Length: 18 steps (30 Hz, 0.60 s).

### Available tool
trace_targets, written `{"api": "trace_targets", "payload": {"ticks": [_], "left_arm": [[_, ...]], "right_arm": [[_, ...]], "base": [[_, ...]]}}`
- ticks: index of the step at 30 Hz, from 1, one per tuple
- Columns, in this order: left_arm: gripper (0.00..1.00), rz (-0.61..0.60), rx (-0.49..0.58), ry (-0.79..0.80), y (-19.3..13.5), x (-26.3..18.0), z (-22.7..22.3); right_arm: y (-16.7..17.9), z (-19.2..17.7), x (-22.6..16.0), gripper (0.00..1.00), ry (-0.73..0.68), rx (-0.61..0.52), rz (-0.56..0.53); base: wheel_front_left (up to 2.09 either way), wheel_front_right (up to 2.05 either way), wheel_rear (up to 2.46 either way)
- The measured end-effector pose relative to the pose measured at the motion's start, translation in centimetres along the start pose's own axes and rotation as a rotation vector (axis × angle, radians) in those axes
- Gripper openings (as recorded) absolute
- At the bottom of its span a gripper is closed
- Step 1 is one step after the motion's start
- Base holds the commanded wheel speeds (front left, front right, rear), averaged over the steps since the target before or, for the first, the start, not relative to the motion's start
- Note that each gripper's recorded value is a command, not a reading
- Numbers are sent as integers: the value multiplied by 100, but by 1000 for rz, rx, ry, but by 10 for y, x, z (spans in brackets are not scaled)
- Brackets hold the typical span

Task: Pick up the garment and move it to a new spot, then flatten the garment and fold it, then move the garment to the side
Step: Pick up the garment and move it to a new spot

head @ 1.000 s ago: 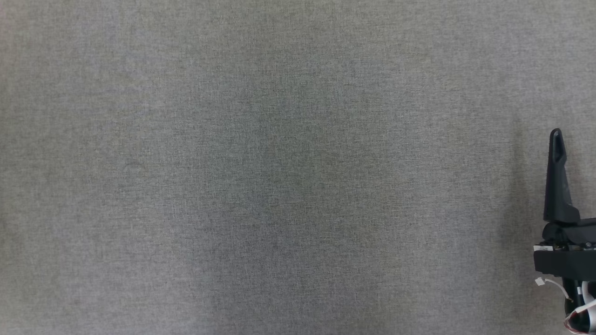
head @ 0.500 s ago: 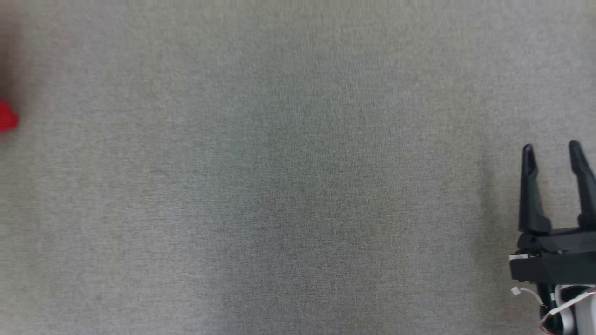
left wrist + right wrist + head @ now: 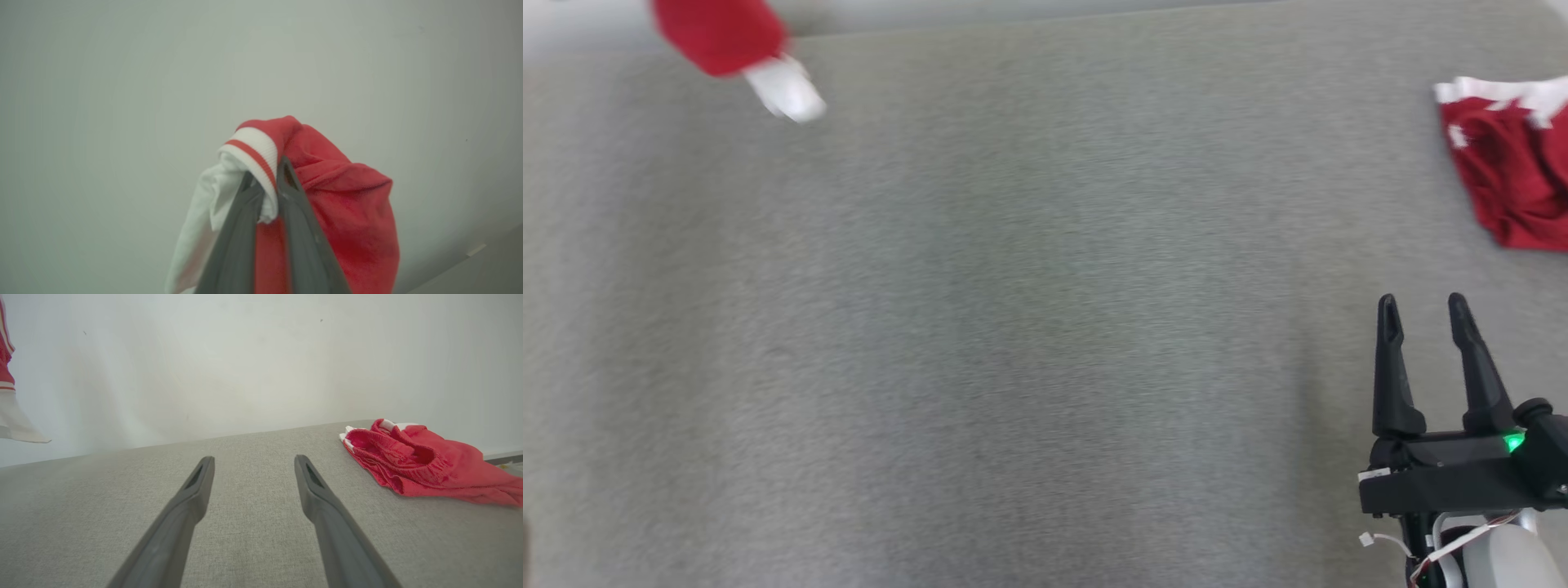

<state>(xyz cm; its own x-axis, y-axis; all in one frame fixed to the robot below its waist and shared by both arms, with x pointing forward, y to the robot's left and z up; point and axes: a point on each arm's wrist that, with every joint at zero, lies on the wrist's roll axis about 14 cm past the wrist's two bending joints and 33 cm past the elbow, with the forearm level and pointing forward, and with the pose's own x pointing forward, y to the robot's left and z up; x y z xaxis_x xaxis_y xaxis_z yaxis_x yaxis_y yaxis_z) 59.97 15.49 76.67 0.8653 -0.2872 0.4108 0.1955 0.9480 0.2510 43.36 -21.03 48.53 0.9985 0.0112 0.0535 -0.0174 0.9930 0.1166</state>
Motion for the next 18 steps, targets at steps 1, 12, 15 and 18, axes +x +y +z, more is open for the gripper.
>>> {"api": "trace_targets", "payload": {"ticks": [1,12,15,18], "left_arm": [[0,-43,-19,-18,-19,4,7],[0,-361,-288,-51,-187,7,20],[0,-407,-373,-14,-222,-5,5],[0,-416,-463,66,-247,-25,-24]], "right_arm": [[-4,1,-4,100,0,3,-15],[-44,25,-41,100,-47,10,-166],[-57,30,-54,100,-55,6,-213],[-68,34,-65,100,-62,2,-254]], "base": [[0,0,0],[0,0,0],[0,0,0],[0,0,0]]}}
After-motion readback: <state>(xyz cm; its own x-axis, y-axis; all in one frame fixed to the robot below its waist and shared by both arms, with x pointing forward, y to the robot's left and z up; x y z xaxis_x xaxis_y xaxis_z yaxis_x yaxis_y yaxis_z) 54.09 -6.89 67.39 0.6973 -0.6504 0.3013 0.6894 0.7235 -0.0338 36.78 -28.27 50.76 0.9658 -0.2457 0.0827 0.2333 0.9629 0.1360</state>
